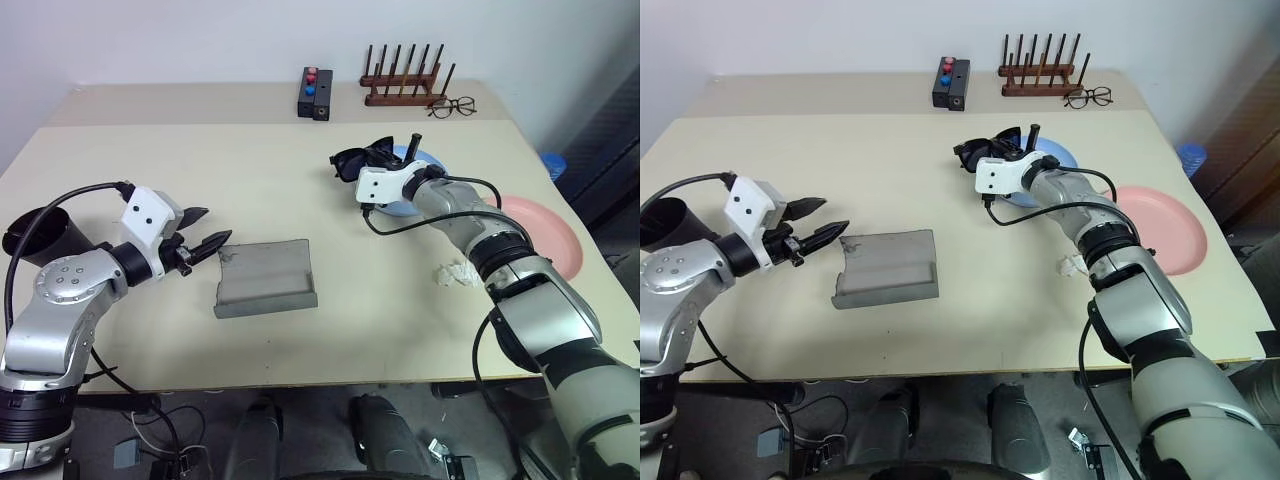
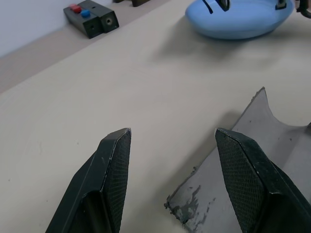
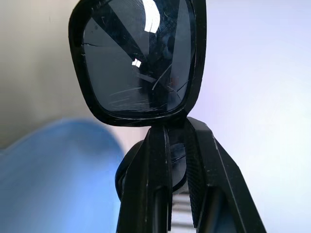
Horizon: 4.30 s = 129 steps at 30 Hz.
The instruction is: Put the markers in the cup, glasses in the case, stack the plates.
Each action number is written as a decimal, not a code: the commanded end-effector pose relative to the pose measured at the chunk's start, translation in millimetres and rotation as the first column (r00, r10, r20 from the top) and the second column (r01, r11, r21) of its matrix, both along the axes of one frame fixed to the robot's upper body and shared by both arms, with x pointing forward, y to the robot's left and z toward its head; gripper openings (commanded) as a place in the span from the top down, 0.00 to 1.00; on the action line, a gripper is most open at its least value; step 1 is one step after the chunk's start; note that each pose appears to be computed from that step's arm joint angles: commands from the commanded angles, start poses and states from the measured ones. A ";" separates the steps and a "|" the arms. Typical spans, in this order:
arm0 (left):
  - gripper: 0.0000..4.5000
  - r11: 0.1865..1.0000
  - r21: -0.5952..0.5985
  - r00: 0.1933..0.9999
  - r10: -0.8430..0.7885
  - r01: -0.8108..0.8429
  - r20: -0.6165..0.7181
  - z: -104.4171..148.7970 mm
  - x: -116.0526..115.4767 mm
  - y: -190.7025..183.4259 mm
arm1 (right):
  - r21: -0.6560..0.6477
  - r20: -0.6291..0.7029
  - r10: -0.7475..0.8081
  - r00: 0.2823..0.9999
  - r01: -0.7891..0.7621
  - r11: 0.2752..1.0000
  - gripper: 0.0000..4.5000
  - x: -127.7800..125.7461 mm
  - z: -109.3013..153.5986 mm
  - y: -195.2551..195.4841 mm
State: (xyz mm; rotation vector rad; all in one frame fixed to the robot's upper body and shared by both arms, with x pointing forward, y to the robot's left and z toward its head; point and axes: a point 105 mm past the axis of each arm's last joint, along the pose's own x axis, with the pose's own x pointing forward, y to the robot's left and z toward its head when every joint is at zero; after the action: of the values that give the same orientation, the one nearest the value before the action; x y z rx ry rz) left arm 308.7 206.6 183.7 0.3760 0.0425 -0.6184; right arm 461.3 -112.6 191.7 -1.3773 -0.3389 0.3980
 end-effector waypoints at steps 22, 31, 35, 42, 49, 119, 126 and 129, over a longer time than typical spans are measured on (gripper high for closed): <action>0.37 1.000 0.022 0.998 0.014 -0.016 0.067 14.7 0.2 5.7 | -0.043 -0.276 0.442 0.853 -0.471 0.881 0.99 -102.8 22.0 64.2; 0.37 1.000 0.022 0.998 0.007 -0.009 0.062 12.6 -0.4 3.4 | -0.227 -0.412 0.357 0.838 -0.474 0.851 0.99 -114.0 -14.7 36.4; 0.37 1.000 0.023 0.998 0.006 -0.007 0.059 11.7 -1.0 3.0 | -0.288 -0.504 0.270 0.821 -0.454 0.843 0.99 -116.6 -31.6 14.5; 0.37 1.000 0.024 0.999 -0.009 0.008 0.053 9.3 0.0 -2.1 | -0.309 -0.520 0.237 0.821 -0.439 0.844 0.73 -112.0 -37.2 12.2; 0.37 1.000 0.023 0.999 -0.010 0.009 0.048 7.8 -1.7 -1.7 | -0.083 -0.597 0.359 0.718 -0.500 0.862 0.39 -126.1 -10.7 6.9; 0.37 0.998 0.016 0.995 0.062 -0.063 0.079 9.3 10.0 12.7 | 0.132 -0.630 0.360 0.689 -0.362 0.923 0.99 -120.8 13.4 51.8; 0.37 0.999 0.010 0.995 0.050 -0.051 0.090 8.5 10.1 7.1 | 0.157 -0.649 0.358 0.671 -0.343 0.926 0.99 -127.3 7.3 60.4; 0.37 0.999 0.008 0.995 0.045 -0.046 0.086 7.7 8.5 4.9 | 0.111 -0.668 0.315 0.675 -0.327 0.938 0.99 -125.1 -0.7 50.1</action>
State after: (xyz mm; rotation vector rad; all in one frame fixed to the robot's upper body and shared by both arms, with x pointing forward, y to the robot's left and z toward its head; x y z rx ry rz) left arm 320.3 215.4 180.6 0.3797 0.0182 -0.5551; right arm 337.1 -60.0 182.3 -1.0624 0.0750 1.1875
